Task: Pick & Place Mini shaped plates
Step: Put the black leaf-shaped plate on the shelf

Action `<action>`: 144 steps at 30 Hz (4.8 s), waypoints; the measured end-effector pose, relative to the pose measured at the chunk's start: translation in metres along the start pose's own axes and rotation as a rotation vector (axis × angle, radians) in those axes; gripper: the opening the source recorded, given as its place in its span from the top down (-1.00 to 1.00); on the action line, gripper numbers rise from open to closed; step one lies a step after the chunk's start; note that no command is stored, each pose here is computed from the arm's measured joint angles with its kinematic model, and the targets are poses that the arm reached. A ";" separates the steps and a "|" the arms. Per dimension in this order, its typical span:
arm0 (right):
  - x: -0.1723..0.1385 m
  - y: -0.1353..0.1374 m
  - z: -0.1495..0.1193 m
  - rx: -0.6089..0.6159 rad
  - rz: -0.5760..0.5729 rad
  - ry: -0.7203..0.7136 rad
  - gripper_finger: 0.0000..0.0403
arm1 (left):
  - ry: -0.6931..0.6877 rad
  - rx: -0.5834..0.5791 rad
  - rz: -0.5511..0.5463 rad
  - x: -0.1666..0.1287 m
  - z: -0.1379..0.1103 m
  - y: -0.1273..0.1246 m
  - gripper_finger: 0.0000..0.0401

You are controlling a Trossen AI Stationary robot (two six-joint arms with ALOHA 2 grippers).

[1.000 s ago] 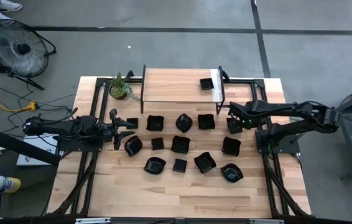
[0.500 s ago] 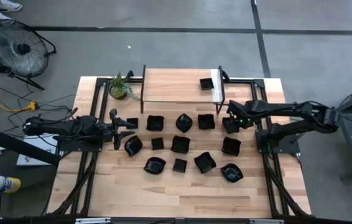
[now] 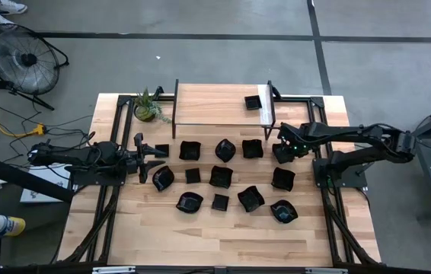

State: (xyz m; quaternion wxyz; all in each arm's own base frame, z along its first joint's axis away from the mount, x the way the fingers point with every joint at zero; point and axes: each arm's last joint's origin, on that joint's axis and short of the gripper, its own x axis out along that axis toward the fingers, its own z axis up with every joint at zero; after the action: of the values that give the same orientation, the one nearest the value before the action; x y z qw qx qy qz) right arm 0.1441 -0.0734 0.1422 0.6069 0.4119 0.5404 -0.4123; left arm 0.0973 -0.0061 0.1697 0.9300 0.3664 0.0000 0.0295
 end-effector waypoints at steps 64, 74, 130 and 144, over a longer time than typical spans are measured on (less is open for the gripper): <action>-0.101 0.023 -0.007 -0.227 0.929 -0.527 0.99 | 0.000 0.000 0.000 0.000 0.000 0.000 0.23; -0.127 0.031 0.000 -0.298 1.026 -0.767 1.00 | 0.000 0.000 0.000 0.000 0.000 0.000 0.23; -0.154 0.119 0.230 -0.025 0.560 -0.314 0.95 | 0.000 0.000 0.000 0.000 0.000 0.000 0.23; -0.152 0.126 0.224 0.026 0.562 -0.274 0.94 | 0.000 0.000 0.000 0.000 0.000 0.000 0.23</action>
State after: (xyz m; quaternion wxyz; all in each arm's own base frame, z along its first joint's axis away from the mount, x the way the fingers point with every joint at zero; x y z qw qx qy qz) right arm 0.3227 -0.2367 0.3180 0.7590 0.4934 0.3131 -0.2871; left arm 0.0973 -0.0061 0.1697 0.9300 0.3664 0.0000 0.0294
